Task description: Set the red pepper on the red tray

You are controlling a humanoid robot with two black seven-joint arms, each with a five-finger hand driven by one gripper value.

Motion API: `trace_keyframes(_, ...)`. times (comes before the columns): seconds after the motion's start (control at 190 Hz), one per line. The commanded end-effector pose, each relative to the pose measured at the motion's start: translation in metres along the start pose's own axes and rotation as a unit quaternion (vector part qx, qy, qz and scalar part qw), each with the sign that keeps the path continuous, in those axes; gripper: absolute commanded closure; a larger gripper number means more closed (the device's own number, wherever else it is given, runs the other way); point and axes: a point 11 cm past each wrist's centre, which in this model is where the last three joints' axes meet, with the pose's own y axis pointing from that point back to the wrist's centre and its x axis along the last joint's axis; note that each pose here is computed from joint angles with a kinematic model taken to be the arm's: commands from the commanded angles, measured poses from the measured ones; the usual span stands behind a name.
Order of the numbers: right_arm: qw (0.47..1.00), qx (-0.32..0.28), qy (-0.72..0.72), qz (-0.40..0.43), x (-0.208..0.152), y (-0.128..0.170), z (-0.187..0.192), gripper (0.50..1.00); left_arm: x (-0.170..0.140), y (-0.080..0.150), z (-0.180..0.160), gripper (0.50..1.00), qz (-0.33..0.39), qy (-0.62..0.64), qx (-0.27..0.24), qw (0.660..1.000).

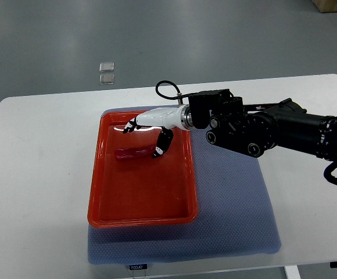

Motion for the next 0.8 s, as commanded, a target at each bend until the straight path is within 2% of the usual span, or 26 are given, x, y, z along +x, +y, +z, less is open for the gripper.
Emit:
trace_keyframes(0.0, 1.000, 0.009, -0.011, 0.013, 0.011, 0.001, -0.005, 0.587, 0.000, 0.000, 0.001, 0.500, 0.000, 0.000, 0.000, 1.000)
trace_keyframes(0.22, 0.994, 0.029, -0.079, 0.065, 0.036, 0.006, -0.008, 0.585, 0.000, 0.000, 0.000, 0.500, 0.000, 0.000, 0.000, 1.000)
trace_keyframes(0.346, 0.981, 0.032, -0.166, 0.095, 0.029, 0.010, 0.008, 0.587, 0.000, 0.000, 0.001, 0.500, 0.000, 0.000, 0.000, 1.000)
trace_keyframes(0.446, 0.972, 0.035, -0.198, 0.124, 0.037, 0.015, 0.015, 0.587, 0.000, 0.000, 0.000, 0.500, 0.000, 0.000, 0.000, 1.000)
trace_keyframes(0.551, 0.943, 0.041, -0.260, 0.204, 0.059, 0.026, 0.028, 0.587, 0.000, 0.000, 0.000, 0.500, 0.000, 0.000, -0.001, 1.000)
trace_keyframes(0.651, 0.893, 0.069, -0.350, 0.275, 0.080, 0.044, 0.042, 0.585, 0.000, 0.000, 0.000, 0.500, 0.000, 0.000, 0.000, 1.000)
trace_keyframes(0.793, 0.824, 0.097, -0.451, 0.329, 0.084, 0.059, 0.061, 0.585, 0.000, 0.000, 0.000, 0.500, 0.000, 0.000, 0.000, 1.000)
